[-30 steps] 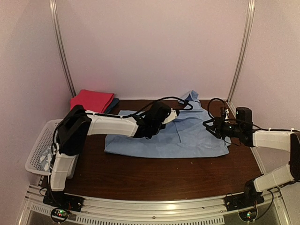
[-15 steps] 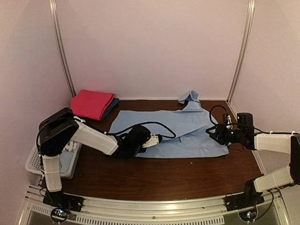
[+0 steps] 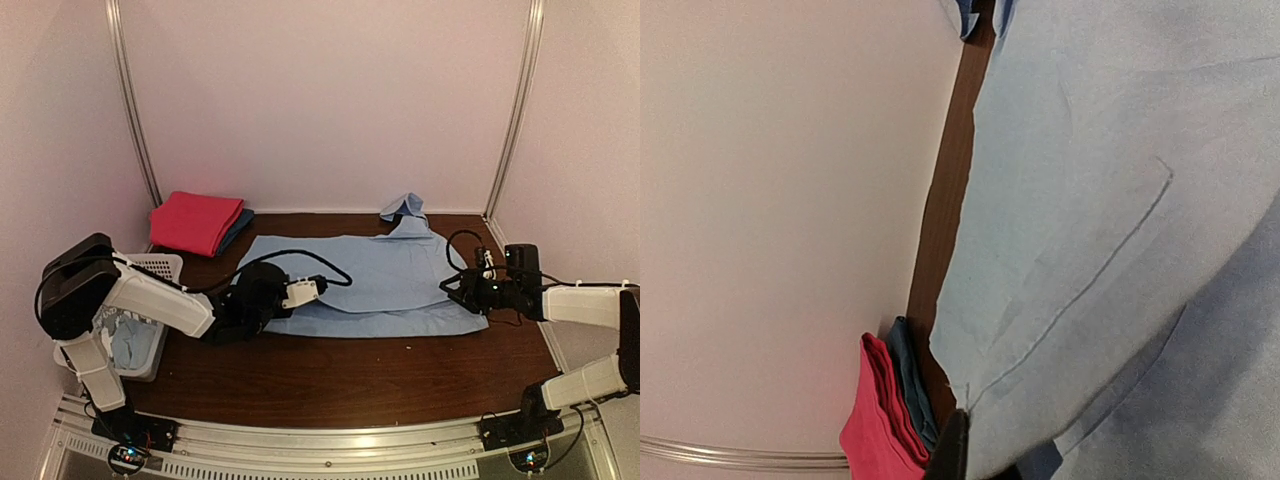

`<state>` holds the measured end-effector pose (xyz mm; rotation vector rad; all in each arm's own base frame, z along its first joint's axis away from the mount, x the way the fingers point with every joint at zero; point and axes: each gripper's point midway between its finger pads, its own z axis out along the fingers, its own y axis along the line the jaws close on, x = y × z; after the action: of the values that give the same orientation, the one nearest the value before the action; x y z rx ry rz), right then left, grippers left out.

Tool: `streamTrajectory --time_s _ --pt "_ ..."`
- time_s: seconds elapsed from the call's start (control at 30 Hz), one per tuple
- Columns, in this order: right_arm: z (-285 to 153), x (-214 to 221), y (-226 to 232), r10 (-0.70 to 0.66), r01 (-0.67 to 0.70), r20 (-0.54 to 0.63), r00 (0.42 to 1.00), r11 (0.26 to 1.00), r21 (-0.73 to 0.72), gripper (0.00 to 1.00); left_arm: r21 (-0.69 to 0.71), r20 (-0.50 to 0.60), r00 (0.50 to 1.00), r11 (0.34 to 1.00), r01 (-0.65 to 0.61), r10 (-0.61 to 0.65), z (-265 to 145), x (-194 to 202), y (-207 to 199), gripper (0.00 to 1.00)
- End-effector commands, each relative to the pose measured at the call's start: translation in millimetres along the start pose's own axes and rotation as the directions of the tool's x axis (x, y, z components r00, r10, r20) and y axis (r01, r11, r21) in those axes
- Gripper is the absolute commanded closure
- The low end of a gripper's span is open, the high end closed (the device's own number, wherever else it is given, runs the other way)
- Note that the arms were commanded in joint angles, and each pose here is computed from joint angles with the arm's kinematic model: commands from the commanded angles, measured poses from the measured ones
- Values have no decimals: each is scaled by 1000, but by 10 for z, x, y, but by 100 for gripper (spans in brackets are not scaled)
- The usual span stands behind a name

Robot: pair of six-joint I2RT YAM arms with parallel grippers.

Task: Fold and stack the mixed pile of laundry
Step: Smooth out the 1/3-folded shirt at the center of the board.

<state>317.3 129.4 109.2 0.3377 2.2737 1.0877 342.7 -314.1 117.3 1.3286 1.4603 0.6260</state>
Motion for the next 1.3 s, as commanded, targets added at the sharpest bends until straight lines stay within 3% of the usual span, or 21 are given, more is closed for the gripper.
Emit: streamTrajectory --time_s 0.0,0.13,0.17,0.23,0.27,0.47,0.57,0.67,0.77,0.83,0.93,1.07,1.27 --pt "-5 -32 -22 -13 13 12 1000 1000 6 55 -7 -4 1000 1000 -2 2 -38 69 37 100" --pt "11 -43 -17 -9 9 10 1000 1000 2 55 0 -46 999 1000 -23 23 -51 209 -20 100" --pt "15 -45 -18 -9 9 10 1000 1000 1 55 1 -62 998 1000 -29 29 -50 242 -31 95" --pt "24 -46 -21 -7 7 8 1000 1000 2 55 14 -96 995 999 -35 36 -54 290 -33 66" --pt "28 -52 -25 -5 5 8 1000 1000 3 55 17 -107 994 1000 -21 23 -78 276 -11 61" --pt "34 -96 28 -24 24 7 1000 1000 -2 55 161 -20 977 963 214 -213 -505 49 243 51" --pt "26 -155 47 -52 51 12 999 999 17 55 172 -16 944 929 326 -329 -681 73 432 40" --pt "31 -222 56 -77 76 14 997 996 42 55 198 -33 897 877 438 -441 -757 123 600 38" --pt "53 -296 67 -92 91 19 996 994 53 55 165 -46 833 818 551 -551 -695 196 830 36" --pt "97 -330 74 -95 94 12 995 994 53 55 156 -76 755 740 654 -652 -552 261 958 36" --pt "195 -346 41 -95 95 -8 995 994 59 55 185 -200 590 561 807 -782 -251 368 902 41" --pt "343 -326 -85 -97 100 -37 995 991 91 56 251 -357 424 352 902 -832 11 353 584 50" --pt "604 -157 -372 -76 91 -106 991 986 141 59 290 -457 195 62 955 -868 82 223 202 42"
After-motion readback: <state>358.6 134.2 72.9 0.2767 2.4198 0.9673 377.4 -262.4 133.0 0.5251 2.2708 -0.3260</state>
